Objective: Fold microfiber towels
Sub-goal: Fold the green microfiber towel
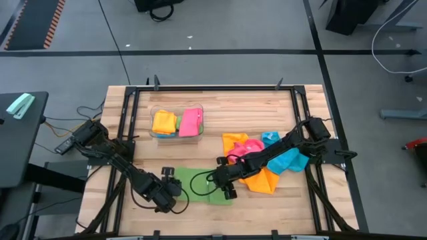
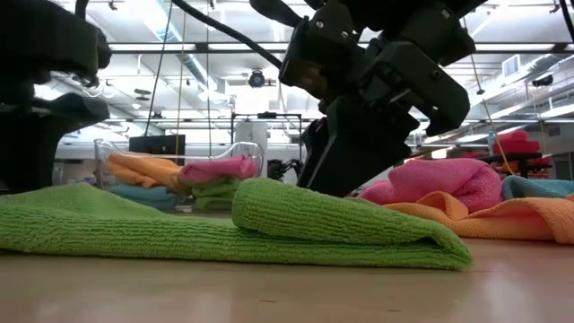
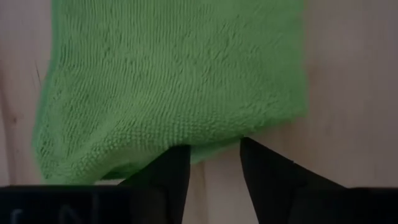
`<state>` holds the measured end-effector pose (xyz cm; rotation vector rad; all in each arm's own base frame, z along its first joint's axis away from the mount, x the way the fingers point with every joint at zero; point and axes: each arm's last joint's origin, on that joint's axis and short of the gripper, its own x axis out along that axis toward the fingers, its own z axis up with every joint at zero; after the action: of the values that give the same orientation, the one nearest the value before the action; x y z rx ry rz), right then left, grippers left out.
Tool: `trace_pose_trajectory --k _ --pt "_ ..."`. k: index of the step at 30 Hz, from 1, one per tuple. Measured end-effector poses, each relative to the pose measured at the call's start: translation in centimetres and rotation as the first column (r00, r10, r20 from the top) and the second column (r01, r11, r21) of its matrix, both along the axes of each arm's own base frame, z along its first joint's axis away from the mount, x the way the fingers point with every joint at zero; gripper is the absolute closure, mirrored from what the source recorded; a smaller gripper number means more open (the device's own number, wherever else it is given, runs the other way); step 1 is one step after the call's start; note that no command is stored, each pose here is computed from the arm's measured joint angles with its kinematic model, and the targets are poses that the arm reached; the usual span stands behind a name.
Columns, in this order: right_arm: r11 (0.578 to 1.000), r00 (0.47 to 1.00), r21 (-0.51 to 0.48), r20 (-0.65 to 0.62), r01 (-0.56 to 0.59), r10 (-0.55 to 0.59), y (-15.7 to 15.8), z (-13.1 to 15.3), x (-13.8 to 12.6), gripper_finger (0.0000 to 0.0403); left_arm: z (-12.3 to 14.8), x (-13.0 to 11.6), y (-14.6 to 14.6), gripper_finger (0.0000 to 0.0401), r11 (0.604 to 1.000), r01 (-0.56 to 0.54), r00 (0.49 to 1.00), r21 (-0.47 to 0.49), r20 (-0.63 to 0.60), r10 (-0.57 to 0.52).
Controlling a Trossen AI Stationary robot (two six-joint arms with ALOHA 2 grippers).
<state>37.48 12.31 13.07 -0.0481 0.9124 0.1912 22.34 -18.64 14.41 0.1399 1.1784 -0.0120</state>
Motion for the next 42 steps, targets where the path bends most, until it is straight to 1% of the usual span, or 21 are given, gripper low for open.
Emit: trace_pose_trajectory --k 3,7,10,12,16,20,22,24,25,28,32,35,38,40,42 --pt "1.000 1.000 0.006 -0.006 0.014 -0.014 -0.2 0.0 0.0 0.0213 0.9 0.2 -0.2 0.0254 1.000 0.013 1.000 -0.014 0.022 -0.013" --pt "1.000 1.000 0.010 -0.014 0.024 -0.024 -0.2 -0.1 0.0 0.0213 2.4 0.5 -0.4 0.0257 0.999 0.029 0.995 -0.027 0.095 -0.026" --pt "1.000 1.000 0.011 -0.013 0.023 -0.023 -0.2 -0.1 0.0 0.0213 2.6 1.0 -0.5 0.0257 1.000 0.018 0.985 0.005 0.171 -0.019" --pt "1.000 1.000 0.012 -0.013 0.026 -0.025 -0.2 -0.1 0.0 0.0213 2.4 1.7 -0.5 0.0256 1.000 0.019 0.979 0.007 0.203 -0.020" --pt "0.999 0.999 -0.001 -0.009 0.036 -0.036 -0.2 -0.1 0.0 0.0213 0.8 3.0 -0.2 0.0259 1.000 -0.002 0.979 0.014 0.203 -0.001" --pt "0.999 0.999 -0.001 -0.011 0.043 -0.043 -0.2 -0.1 0.0 0.0213 -0.7 3.8 0.2 0.0268 0.999 -0.020 0.985 0.031 0.169 0.015" --pt "0.999 0.999 0.002 -0.014 0.048 -0.048 -0.2 -0.1 -0.1 0.0213 -0.7 4.0 0.3 0.0272 1.000 -0.022 0.984 0.019 0.179 0.018" --pt "0.999 0.999 0.002 -0.015 0.050 -0.050 -0.2 -0.1 -0.1 0.0213 -0.4 4.1 0.0 0.0275 1.000 0.007 0.980 -0.006 0.198 -0.006" --pt "0.999 0.999 0.002 -0.015 0.050 -0.050 -0.2 -0.1 -0.1 0.0213 0.1 4.0 -0.1 0.0277 1.000 0.027 0.978 -0.006 0.207 -0.026" --pt "0.999 0.999 0.002 -0.015 0.050 -0.050 -0.2 -0.1 -0.1 0.0213 1.6 3.6 -0.2 0.0281 0.999 0.045 0.969 -0.029 0.245 -0.037" --pt "0.999 0.999 0.002 -0.016 0.050 -0.050 -0.3 -0.1 -0.1 0.0213 3.2 2.5 0.2 0.0282 0.998 0.051 0.972 -0.022 0.231 -0.044" --pt "0.999 0.999 0.000 -0.016 0.048 -0.048 -0.2 -0.1 -0.1 0.0213 3.7 1.5 0.8 0.0281 0.999 0.051 0.983 0.014 0.174 -0.053" --pt "0.999 0.999 0.000 -0.016 0.049 -0.049 -0.3 -0.1 -0.1 0.0213 3.5 1.1 1.2 0.0283 0.999 0.053 0.992 0.011 0.116 -0.054" --pt "0.999 0.999 0.001 -0.016 0.050 -0.050 -0.3 -0.1 -0.1 0.0213 2.9 1.3 1.3 0.0287 0.998 0.062 0.996 -0.019 0.058 -0.061" --pt "0.999 0.999 0.001 -0.015 0.050 -0.050 -0.2 -0.1 -0.1 0.0213 2.2 1.5 1.5 0.0290 0.998 0.052 0.998 -0.019 0.020 -0.052"
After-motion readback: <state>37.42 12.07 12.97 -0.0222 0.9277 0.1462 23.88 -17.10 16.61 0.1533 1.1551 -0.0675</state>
